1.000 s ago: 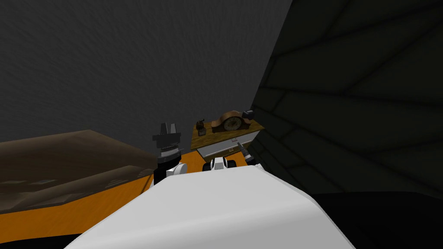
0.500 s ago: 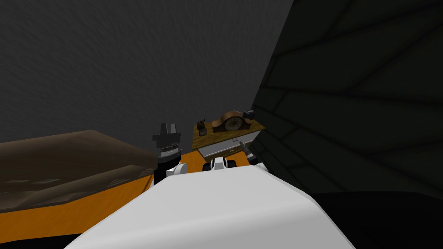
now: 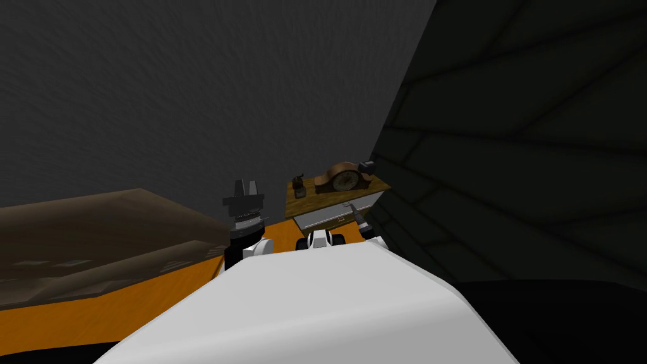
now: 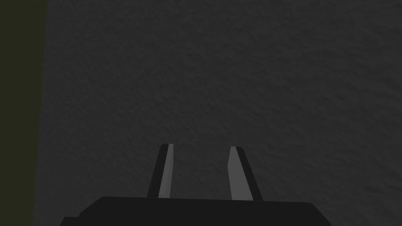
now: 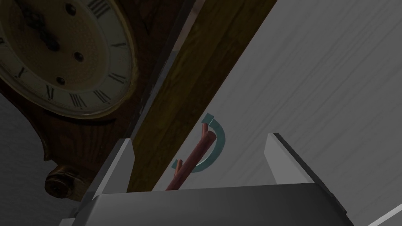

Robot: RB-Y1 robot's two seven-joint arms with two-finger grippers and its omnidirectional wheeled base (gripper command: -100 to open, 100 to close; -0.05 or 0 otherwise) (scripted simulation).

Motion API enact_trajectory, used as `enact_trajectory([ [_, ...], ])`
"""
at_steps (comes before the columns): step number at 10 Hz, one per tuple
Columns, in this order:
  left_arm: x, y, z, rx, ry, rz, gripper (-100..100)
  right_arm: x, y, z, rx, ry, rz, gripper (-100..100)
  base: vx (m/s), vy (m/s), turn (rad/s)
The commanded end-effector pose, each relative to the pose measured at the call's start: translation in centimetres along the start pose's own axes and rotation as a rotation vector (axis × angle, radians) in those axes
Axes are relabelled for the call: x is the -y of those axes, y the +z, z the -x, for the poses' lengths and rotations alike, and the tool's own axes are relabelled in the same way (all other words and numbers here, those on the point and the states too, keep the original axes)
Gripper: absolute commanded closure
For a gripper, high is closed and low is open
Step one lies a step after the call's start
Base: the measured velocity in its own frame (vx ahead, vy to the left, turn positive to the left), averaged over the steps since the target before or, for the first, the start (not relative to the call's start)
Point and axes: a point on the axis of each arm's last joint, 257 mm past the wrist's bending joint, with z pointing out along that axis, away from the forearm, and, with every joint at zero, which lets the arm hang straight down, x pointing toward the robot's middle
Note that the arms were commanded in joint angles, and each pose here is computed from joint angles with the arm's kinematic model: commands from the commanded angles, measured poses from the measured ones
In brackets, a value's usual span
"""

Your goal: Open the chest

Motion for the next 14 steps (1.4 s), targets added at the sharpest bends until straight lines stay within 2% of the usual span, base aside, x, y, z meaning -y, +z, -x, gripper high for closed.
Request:
enact_trajectory([
  [1, 0.0, 0.0, 0.0, 0.000, 0.000, 0.000, 0, 0.3, 0.2, 0.6, -0.009, 0.022, -0.002, -100, -0.001, 0.011, 0.001],
  [2, 0.0, 0.0, 0.0, 0.000, 0.000, 0.000, 0, -1.3, -0.1, 0.3, -0.012, 0.047, 0.062, -100, -0.099, -0.130, 0.309],
  [5, 0.0, 0.0, 0.0, 0.000, 0.000, 0.000, 0, -3.7, -0.4, 2.0, 0.052, 0.089, 0.158, -100, -0.045, -0.122, 0.427],
  [6, 0.0, 0.0, 0.0, 0.000, 0.000, 0.000, 0, -4.5, -0.6, 2.6, 0.072, 0.098, 0.192, -100, 0.004, -0.004, 0.098],
  [8, 0.0, 0.0, 0.0, 0.000, 0.000, 0.000, 0, -5.6, -0.8, 2.6, 0.063, 0.141, 0.235, -100, 0.002, 0.025, -0.037],
  [9, 0.0, 0.0, 0.0, 0.000, 0.000, 0.000, 0, -6.8, -1.5, 1.9, 0.047, 0.149, 0.282, -100, -0.072, -0.100, 0.304],
  [12, 0.0, 0.0, 0.0, 0.000, 0.000, 0.000, 0, -7.9, -2.0, 3.1, 0.087, 0.181, 0.335, -100, -0.086, -0.116, 0.420],
  [14, 0.0, 0.0, 0.0, 0.000, 0.000, 0.000, 0, -8.8, -2.4, 3.7, 0.105, 0.207, 0.376, -100, -0.004, -0.003, 0.031],
])
